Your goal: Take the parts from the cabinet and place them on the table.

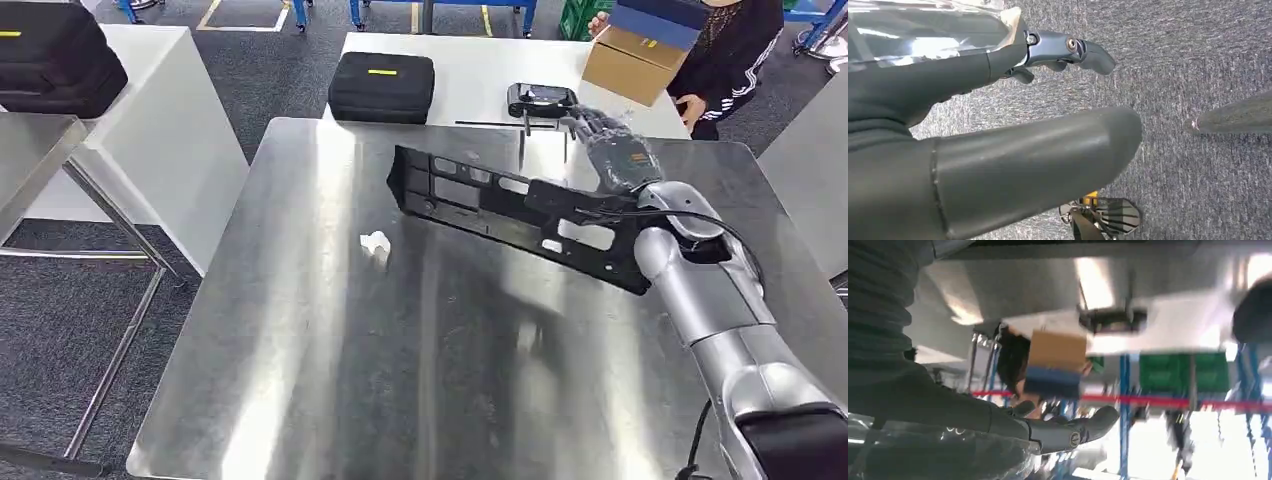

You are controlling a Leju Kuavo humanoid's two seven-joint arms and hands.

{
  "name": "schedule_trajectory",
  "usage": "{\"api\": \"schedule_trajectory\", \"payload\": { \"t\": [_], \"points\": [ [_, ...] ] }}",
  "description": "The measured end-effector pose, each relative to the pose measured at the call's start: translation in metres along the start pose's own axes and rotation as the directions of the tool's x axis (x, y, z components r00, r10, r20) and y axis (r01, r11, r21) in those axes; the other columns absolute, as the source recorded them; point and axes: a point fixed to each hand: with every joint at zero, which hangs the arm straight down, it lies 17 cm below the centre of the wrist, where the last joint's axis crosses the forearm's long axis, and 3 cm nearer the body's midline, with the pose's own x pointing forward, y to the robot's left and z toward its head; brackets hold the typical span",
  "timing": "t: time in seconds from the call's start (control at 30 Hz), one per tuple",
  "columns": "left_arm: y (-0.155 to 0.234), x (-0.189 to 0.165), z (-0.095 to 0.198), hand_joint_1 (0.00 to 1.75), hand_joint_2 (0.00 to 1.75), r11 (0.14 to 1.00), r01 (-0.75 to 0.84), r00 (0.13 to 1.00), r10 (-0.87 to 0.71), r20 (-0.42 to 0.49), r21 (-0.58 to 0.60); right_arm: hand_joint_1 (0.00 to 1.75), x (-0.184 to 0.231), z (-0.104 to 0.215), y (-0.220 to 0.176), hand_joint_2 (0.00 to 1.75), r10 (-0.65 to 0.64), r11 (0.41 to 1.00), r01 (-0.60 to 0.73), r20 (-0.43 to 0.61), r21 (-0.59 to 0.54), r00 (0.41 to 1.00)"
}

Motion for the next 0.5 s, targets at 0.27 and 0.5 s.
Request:
{"api": "schedule_trajectory", "payload": {
  "t": [0.27,0.5],
  "points": [
    [-0.002,-0.002,0.0,0.0,0.0,0.999,0.014,1.0,-0.015,-0.018,-0.031,0.0,0.012,0.037,0.056,1.75,-0.226,0.841,0.187,0.017,0.508,0.974],
    [0.0,0.001,-0.002,0.0,0.0,0.999,0.016,1.0,-0.017,-0.015,-0.029,0.0,-0.003,0.04,0.046,1.75,-0.184,0.85,0.155,0.008,0.503,0.983]
  ]
}}
